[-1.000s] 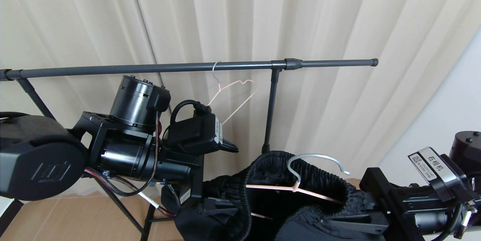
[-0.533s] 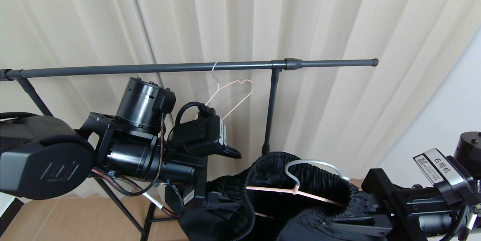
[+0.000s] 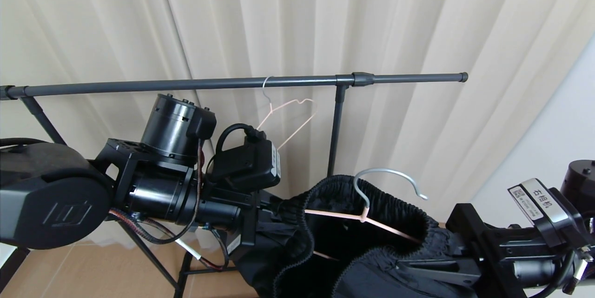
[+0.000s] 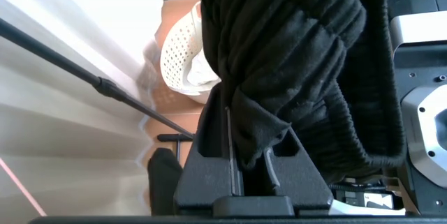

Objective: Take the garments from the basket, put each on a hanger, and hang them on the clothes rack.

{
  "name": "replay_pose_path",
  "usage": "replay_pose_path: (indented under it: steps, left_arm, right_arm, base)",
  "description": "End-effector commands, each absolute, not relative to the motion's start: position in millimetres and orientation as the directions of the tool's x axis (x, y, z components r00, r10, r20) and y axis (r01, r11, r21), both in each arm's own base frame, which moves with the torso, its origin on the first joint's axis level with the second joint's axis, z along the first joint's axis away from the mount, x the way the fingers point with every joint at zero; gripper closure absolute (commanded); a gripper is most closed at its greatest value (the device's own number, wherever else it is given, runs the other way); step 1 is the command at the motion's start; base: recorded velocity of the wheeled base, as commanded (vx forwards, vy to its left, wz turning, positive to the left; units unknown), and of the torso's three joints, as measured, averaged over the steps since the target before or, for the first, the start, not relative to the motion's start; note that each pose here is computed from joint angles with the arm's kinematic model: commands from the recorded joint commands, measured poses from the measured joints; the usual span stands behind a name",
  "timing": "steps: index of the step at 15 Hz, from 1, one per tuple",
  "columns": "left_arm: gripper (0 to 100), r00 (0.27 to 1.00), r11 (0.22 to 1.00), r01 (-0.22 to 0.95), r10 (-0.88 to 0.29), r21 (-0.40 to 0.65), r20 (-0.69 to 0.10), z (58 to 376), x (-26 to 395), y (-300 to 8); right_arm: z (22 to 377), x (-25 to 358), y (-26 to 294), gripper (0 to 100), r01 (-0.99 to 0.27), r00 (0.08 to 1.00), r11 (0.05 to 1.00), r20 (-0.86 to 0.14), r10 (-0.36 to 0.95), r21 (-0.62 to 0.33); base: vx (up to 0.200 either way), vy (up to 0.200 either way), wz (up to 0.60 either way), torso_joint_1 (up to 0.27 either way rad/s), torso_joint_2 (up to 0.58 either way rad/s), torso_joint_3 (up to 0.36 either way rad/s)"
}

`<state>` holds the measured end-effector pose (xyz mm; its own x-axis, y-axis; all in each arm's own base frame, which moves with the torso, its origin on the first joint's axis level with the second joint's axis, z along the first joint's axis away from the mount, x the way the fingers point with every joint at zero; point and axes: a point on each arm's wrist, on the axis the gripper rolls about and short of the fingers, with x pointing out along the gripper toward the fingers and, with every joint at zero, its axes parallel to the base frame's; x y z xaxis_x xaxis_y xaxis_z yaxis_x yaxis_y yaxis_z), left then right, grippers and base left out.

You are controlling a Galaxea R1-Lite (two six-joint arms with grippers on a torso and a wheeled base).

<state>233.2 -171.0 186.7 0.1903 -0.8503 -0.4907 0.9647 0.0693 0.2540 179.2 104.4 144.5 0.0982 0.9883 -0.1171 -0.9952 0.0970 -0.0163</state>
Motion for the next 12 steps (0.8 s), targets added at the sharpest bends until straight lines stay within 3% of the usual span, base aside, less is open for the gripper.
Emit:
replay_pose_path:
  steps: [1,6,7,12]
  left_arm:
    - [100,0.193,0.069,0.963,-0.853,0.261,-0.484,189.2,231.3,-169.8]
    - [100,0.206,0.078,0.958,-0.857,0.277,-0.472,194.4,231.1,-168.1]
    - [100,0.208,0.079,0.956,-0.859,0.281,-0.468,196.1,230.1,-167.5]
    - [100,0.233,0.103,0.952,-0.855,0.289,-0.463,198.7,232.0,-160.9]
  right_arm:
    - [143.6,182.5,105.6,100,-0.994,0.112,0.112,-0.123,0.986,-0.011]
    - [138.9,187.6,104.9,100,-0.991,0.132,0.134,-0.137,0.982,0.007]
    - [138.3,188.9,103.4,0,-0.99,0.141,0.143,-0.138,0.98,0.009]
    - [137.1,198.2,93.2,0,-0.98,0.197,0.201,-0.141,0.97,0.012]
  base:
    - [0.0,0.0,0.0,0.0,0.0,0.0]
    - [0.0,0.0,0.0,0.0,0.0,0.0]
    - [0.0,0.0,0.0,0.0,0.0,0.0]
    - [0.0,0.0,0.0,0.0,0.0,0.0]
